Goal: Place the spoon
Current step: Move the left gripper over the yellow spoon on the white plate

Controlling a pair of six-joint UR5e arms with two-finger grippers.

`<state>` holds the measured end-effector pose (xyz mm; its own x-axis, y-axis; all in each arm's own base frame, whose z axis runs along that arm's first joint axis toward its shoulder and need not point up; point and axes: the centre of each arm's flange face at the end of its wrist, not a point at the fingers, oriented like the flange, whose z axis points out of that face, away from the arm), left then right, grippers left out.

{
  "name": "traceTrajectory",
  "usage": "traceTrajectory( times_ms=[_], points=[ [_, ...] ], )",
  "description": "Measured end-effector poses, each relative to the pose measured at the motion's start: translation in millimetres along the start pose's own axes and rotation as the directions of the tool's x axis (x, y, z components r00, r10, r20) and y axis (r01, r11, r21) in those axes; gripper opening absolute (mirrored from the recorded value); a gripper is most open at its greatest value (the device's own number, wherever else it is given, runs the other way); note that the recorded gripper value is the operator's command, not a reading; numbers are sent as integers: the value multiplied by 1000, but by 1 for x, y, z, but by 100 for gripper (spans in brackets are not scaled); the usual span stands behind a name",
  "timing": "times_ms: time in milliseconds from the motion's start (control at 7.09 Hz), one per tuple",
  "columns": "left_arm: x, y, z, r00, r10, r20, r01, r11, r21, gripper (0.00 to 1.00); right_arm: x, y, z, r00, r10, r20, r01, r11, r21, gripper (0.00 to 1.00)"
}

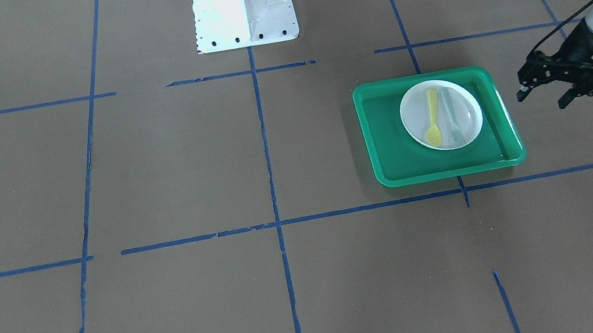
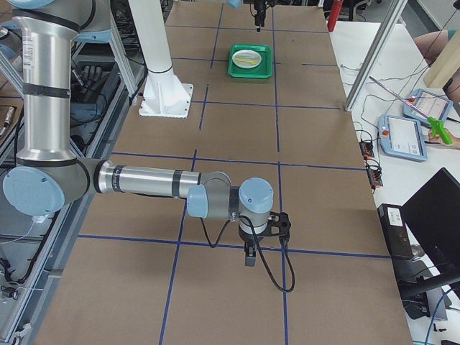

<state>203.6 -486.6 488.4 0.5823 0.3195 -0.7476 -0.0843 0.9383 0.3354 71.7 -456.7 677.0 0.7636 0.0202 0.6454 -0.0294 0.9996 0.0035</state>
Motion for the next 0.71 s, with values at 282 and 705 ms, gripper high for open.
traceTrajectory(
  times_ms=[282, 705],
  points=[
    [54, -6, 32, 1000, -32, 0, 32, 999, -11, 78, 0, 0, 0, 1000, 0, 0, 0, 1000, 0, 100],
    [113, -4, 78, 998, -61, 27, 61, 998, -15, 67, 0, 0, 0, 1000, 0, 0, 0, 1000, 0, 100]
  ],
)
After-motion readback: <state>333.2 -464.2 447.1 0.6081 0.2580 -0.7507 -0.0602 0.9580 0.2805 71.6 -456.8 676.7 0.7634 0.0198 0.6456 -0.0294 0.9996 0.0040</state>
